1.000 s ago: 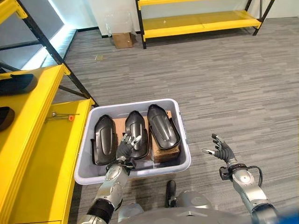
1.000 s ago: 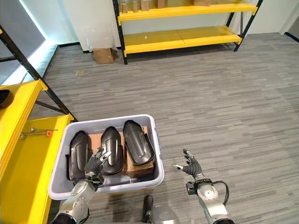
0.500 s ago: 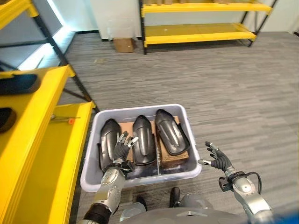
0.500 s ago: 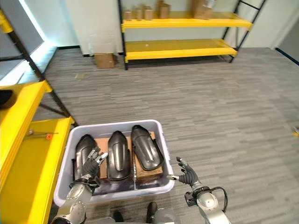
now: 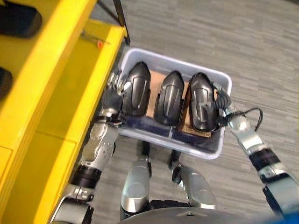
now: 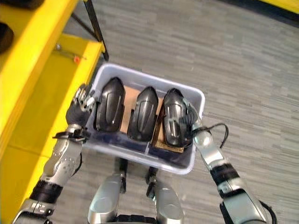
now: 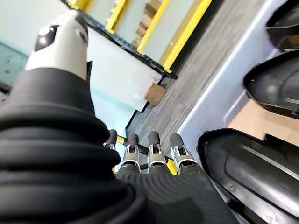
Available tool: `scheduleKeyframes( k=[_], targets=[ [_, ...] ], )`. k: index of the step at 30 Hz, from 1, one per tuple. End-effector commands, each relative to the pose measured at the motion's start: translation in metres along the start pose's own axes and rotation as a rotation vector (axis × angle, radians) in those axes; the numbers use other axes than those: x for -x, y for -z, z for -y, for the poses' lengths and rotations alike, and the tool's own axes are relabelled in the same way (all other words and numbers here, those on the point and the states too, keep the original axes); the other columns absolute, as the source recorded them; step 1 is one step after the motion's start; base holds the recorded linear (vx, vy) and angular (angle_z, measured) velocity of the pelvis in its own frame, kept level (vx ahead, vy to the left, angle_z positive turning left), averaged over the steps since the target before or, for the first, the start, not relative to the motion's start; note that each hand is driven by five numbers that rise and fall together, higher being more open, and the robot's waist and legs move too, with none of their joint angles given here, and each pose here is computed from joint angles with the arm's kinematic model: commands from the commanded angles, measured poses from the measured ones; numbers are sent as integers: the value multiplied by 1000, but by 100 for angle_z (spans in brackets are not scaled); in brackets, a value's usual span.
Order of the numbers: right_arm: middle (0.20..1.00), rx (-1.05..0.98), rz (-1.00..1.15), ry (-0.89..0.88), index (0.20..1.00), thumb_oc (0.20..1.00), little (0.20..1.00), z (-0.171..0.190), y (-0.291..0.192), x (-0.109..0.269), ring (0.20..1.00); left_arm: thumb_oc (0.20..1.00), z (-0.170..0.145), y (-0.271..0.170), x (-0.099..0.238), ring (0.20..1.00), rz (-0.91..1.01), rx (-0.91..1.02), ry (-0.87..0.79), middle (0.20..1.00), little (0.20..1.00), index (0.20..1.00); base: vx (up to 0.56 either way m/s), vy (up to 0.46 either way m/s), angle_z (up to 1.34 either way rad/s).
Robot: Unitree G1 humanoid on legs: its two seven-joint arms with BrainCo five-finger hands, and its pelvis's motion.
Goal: Move parts from the plastic box to the shelf.
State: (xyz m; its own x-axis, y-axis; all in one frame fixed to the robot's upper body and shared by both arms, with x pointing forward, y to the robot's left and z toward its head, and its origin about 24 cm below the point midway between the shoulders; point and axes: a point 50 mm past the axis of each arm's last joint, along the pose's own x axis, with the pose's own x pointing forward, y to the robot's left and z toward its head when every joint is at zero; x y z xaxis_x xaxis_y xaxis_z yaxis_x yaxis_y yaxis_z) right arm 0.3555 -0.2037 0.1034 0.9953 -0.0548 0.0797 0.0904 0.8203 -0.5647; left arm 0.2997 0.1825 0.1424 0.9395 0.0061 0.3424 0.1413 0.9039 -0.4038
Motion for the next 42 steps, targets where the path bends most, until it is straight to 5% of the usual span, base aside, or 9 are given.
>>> scheduleKeyframes(
  k=[1, 5, 11, 17, 28, 34, 42],
  targets=[
    [1000, 12, -11, 93, 1000, 1000, 1000, -2, 1, 5, 1000, 1000, 8, -32, 4, 1000, 192, 60, 8, 1000, 1000, 1000, -130, 18, 0],
    [1000, -16, -113, 252, 1000, 1000, 1000, 3, 9, 1, 1000, 1000, 22, -33, 0, 1000, 185, 130, 60, 1000, 1000, 1000, -80, 54, 3],
    [1000, -30, -226, 238, 1000, 1000, 1000, -3, 26, 4, 1000, 1000, 36, -25, 0, 1000, 141, 160, 110, 1000, 1000, 1000, -58, 85, -5],
    [1000, 42, -230, -55, 1000, 1000, 1000, -34, 30, 7, 1000, 1000, 36, -11, 7, 1000, 70, 154, 158, 1000, 1000, 1000, -36, 64, 0],
    [1000, -14, 44, -273, 1000, 1000, 1000, -82, -29, 16, 1000, 1000, 36, 2, 16, 1000, -3, 198, 170, 1000, 1000, 1000, 0, 0, 0],
    [1000, 2, 84, -113, 1000, 1000, 1000, -72, -38, 17, 1000, 1000, 37, 7, 19, 1000, -13, 196, 156, 1000, 1000, 1000, 8, 10, 0],
    [1000, 187, 105, 373, 1000, 1000, 1000, -24, -23, 18, 1000, 1000, 39, 14, 23, 1000, -6, 225, 126, 1000, 1000, 1000, 19, 72, -4]
  ],
)
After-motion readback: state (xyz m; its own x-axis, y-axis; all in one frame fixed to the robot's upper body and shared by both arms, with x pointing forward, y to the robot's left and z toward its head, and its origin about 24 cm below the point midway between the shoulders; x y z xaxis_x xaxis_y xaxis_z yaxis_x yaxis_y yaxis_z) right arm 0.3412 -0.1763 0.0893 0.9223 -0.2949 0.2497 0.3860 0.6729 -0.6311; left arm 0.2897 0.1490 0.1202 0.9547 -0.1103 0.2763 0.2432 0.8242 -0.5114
